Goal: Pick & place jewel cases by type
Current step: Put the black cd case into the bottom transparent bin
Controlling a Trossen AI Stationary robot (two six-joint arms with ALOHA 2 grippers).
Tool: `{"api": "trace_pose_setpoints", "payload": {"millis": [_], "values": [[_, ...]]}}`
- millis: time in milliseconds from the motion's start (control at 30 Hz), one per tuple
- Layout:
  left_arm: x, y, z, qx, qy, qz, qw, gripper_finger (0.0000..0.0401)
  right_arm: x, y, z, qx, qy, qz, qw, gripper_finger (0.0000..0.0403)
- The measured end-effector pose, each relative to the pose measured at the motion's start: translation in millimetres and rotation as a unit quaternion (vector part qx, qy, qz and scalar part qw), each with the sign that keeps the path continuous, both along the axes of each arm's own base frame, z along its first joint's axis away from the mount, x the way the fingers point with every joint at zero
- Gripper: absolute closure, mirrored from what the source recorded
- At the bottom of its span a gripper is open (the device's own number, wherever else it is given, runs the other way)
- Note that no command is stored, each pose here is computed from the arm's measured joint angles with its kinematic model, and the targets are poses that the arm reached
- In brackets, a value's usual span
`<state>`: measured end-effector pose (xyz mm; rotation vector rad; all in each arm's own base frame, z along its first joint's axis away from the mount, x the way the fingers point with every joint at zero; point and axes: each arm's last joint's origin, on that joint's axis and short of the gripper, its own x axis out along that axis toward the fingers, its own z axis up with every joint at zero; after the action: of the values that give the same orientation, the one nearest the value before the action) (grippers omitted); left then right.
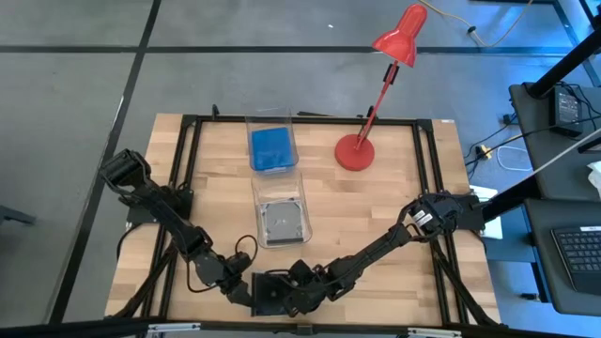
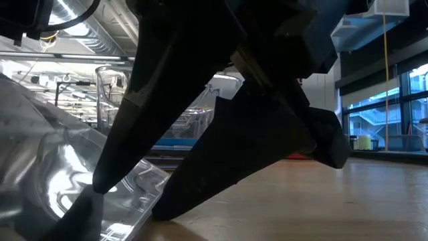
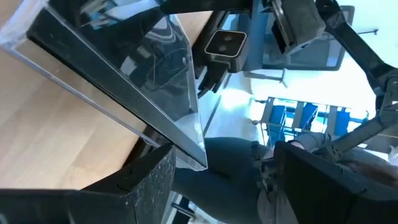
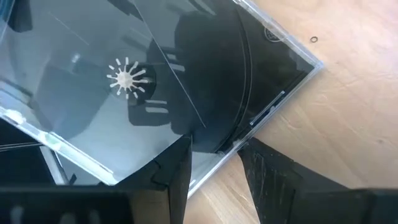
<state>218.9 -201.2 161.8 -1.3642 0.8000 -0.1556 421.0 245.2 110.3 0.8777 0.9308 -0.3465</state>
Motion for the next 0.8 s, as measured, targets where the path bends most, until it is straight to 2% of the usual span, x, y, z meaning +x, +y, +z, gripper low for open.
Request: {"api": "trace_pose_setpoints", "payload": {"millis": [167,300,467,633,800], "values": [[-1.3,1.2,-3.8,0.016,0.015,-0.001,1.000,0.0134,-0.1,-0.6,-0.2,-0.013,0.000,0.017,1.000,0.0258],[-4.3,4.2,-11.4,0.052,0.041,-0.004,0.998,0.0134,-0.2,-0.9,-0.3,-0.016,0.001,0.020,1.000,0.0259],[-8.1,11.3,-22.4,0.090,0.091,0.027,0.991,0.0134,-0.2,-0.9,-0.3,-0.017,0.001,0.023,1.000,0.0259],[-9.3,14.6,-25.8,0.091,0.116,0.051,0.988,0.0134,-0.2,-0.9,-0.4,-0.015,0.001,0.021,1.000,0.0259],[-10.1,16.5,-27.6,0.066,0.145,0.096,0.983,0.0134,-0.2,-0.9,-0.5,-0.015,0.001,0.021,1.000,0.0259]]}}
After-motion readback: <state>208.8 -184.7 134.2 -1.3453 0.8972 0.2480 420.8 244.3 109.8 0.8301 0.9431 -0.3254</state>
